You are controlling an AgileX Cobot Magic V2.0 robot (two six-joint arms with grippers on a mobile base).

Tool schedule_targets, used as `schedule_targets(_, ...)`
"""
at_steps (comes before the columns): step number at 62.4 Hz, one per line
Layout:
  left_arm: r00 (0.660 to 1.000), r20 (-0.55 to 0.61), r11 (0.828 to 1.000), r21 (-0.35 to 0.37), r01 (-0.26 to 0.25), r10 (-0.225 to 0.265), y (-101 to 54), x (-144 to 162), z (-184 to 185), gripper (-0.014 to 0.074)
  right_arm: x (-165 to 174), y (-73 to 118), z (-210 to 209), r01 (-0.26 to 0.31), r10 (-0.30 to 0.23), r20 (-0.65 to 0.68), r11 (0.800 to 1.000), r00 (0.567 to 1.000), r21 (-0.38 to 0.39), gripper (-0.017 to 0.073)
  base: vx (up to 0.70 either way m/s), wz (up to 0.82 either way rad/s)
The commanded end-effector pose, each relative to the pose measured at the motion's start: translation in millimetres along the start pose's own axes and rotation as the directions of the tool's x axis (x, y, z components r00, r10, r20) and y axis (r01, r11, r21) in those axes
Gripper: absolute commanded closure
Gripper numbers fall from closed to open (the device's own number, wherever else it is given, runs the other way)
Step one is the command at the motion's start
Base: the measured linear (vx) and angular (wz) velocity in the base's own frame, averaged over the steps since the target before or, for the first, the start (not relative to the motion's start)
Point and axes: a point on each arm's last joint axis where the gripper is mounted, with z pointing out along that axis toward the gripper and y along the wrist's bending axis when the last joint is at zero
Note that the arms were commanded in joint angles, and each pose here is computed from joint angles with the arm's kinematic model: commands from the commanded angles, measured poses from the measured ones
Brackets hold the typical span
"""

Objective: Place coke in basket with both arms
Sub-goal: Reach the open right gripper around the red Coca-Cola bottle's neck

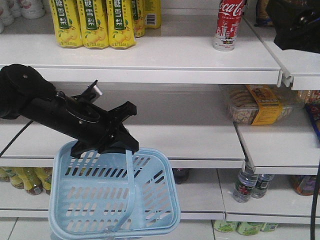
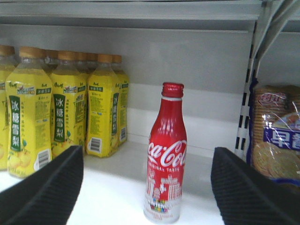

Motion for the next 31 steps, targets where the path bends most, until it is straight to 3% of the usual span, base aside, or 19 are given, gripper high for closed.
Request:
schedule_targets(1,0.999,0.042,0.996,0.09,-0.016,0.013,-22.7,4,-17,0.0598,-27,0.0,7,-0.015,0.019,0.102,0.999,0.995,-0.039,0.0006,0.0,0.0)
schedule_targets(31,0.999,0.042,0.996,0.09,-0.016,0.013,-22.7,4,-17,0.0598,-39,-19.4,72,-0.033,0.037,0.082,0.998,0.996,-0.048,0.0006,0.0,0.0)
